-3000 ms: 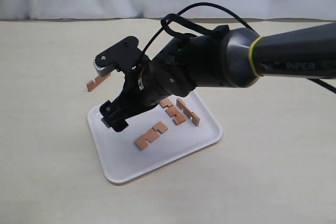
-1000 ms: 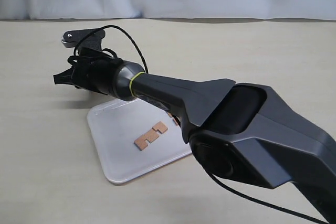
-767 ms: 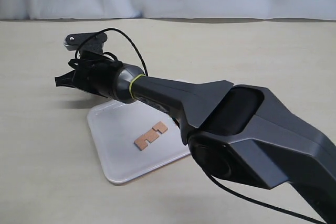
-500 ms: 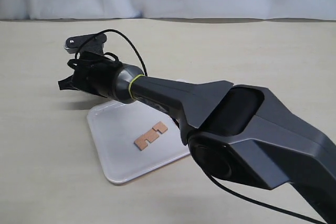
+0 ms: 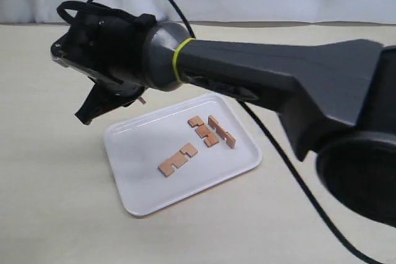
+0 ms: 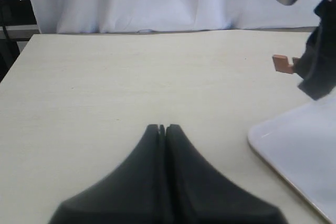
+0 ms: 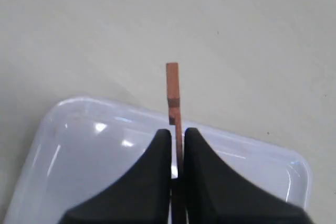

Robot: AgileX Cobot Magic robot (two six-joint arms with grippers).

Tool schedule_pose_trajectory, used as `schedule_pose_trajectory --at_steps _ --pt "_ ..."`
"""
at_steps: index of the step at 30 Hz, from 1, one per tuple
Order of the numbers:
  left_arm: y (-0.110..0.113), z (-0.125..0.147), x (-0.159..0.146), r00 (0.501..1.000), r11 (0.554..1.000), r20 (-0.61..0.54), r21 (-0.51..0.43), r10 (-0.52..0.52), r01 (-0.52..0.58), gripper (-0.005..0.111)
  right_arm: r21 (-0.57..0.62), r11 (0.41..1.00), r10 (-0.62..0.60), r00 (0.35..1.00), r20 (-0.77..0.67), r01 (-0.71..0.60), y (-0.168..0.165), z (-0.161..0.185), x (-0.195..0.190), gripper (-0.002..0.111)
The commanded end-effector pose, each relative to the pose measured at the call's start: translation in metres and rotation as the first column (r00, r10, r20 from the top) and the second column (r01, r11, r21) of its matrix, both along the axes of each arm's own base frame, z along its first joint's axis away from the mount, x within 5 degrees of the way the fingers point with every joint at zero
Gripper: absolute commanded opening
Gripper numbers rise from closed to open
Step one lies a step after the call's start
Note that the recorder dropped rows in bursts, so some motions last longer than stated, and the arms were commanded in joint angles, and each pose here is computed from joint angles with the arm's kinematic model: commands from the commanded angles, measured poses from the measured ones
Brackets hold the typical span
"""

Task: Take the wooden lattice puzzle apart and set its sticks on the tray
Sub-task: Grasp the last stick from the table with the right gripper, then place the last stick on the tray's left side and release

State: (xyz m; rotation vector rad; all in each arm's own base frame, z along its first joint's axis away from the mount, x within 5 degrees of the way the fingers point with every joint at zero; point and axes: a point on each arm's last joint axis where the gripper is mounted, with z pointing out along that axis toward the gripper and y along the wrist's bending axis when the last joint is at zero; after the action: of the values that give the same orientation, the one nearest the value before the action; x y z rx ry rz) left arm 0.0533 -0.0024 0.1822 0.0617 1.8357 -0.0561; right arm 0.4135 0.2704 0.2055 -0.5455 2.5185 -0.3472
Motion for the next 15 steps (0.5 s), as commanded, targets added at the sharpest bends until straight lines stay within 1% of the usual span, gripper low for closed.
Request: schedule_pose_trajectory --at_steps 1,3,5,6,8,11,15 --pt "0.000 0.000 0.000 1.000 1.000 0.009 -0.002 0.000 0.000 0.000 0.046 0.997 0.054 0.999 0.002 -0.054 -0.020 0.008 -0.018 0.004" --pt "0.000 0.000 0.000 1.000 1.000 0.009 -0.002 0.000 0.000 0.000 0.100 0.991 0.087 0.996 0.024 -0.089 -0.035 0.005 -0.028 0.004" --pt "0.000 0.000 0.000 1.000 1.000 0.009 -0.002 0.000 0.000 0.000 0.211 0.972 0.093 0.993 0.069 -0.106 -0.049 -0.003 -0.036 0.004" --pt "0.000 0.000 0.000 1.000 1.000 0.009 -0.002 0.000 0.000 0.000 0.280 0.954 0.089 0.992 0.087 -0.110 -0.057 -0.012 -0.040 0.004" --pt "0.000 0.000 0.000 1.000 1.000 0.009 -0.002 0.000 0.000 0.000 0.351 0.931 0.065 0.992 0.108 -0.099 -0.070 -0.025 -0.042 0.004" --pt "0.000 0.000 0.000 1.000 1.000 0.009 -0.002 0.000 0.000 0.000 0.373 0.924 0.046 0.994 0.104 -0.082 -0.081 -0.036 -0.042 0.005" --pt "0.000 0.000 0.000 1.000 1.000 0.007 -0.002 0.000 0.000 0.000 0.375 0.924 0.046 0.994 0.103 -0.081 -0.081 -0.038 -0.041 0.005"
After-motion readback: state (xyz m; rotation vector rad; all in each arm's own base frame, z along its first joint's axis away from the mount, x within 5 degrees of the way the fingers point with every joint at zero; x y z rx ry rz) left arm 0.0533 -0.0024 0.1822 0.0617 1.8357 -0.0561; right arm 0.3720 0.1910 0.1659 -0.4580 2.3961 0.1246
